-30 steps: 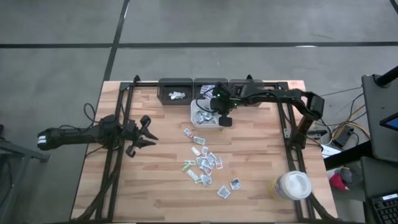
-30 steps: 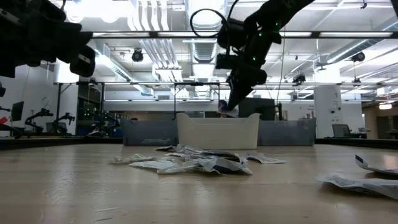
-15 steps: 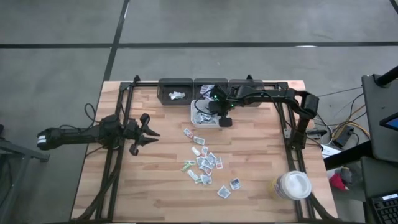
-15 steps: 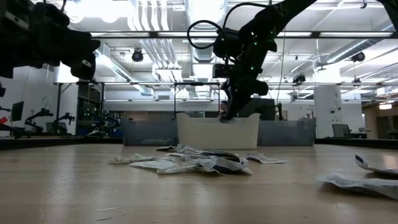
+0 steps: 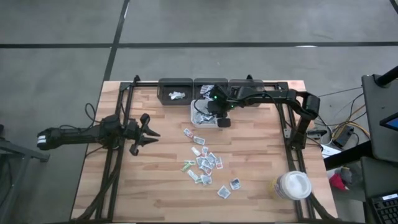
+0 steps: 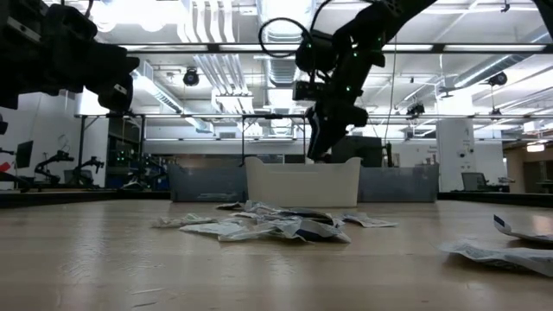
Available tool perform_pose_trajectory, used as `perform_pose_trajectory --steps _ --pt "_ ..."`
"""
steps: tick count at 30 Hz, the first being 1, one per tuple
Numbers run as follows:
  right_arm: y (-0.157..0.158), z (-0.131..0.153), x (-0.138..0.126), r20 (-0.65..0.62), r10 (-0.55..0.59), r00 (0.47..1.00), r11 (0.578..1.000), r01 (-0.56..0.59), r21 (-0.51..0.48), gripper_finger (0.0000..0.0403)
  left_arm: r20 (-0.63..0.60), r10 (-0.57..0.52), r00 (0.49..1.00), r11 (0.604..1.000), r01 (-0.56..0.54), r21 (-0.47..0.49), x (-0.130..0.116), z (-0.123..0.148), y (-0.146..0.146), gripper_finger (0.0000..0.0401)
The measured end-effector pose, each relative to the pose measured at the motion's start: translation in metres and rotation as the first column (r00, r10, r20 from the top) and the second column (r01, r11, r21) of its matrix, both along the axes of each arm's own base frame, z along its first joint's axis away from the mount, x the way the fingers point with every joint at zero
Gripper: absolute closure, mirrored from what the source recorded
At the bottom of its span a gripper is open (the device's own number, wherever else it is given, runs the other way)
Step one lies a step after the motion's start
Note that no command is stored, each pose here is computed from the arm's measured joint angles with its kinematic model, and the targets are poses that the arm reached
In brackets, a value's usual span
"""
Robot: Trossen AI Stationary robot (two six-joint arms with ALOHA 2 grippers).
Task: Pick & Place First Aid Supplies
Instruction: Put the blue alcohol pad into the white bin
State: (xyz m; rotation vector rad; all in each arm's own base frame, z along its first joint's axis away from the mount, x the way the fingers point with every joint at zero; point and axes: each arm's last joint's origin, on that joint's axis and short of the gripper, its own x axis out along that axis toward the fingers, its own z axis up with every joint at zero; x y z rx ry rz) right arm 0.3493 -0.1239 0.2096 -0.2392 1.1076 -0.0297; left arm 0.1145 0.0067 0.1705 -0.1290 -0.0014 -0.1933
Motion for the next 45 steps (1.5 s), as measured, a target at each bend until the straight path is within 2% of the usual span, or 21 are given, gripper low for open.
perform_pose_trajectory --steps 5,11,16,21,24,33,45 --pt "0.029 0.009 0.006 0.038 -0.021 0.999 0.999 0.019 0.045 0.0273 0.001 0.0 1.0 1.0 0.0 0.001 0.0 0.0 0.0 0.0307" --pt "0.081 0.019 0.011 0.065 0.027 0.997 0.995 -0.033 0.098 0.0269 0.001 0.0 1.0 1.0 0.0 -0.001 0.0 0.0 0.0 0.0307" --pt "0.125 0.017 0.007 -0.003 0.02 1.0 0.977 -0.019 0.21 0.0277 0.0 0.0 1.0 1.0 0.0 -0.002 0.0 0.0 0.0 0.0307" --pt "0.159 0.014 -0.003 -0.111 0.035 0.993 0.938 0.006 0.348 0.0288 0.0 -0.001 1.0 1.0 0.001 -0.002 0.0 0.0 0.0 0.0307" --pt "0.181 0.013 -0.009 -0.154 0.081 0.985 0.915 -0.012 0.403 0.0293 0.0 0.0 1.0 1.0 0.0 -0.002 0.0 0.0 0.0 0.0307" --pt "0.243 0.005 -0.027 -0.179 0.255 0.95 0.9 -0.165 0.404 0.0285 -0.001 -0.001 1.0 1.0 0.001 -0.006 0.0 0.0 0.0 0.0307" --pt "0.255 -0.028 -0.048 -0.248 0.213 0.945 0.906 -0.096 0.413 0.0267 -0.001 -0.001 1.0 1.0 0.001 -0.006 0.0 0.0 0.0 0.0307"
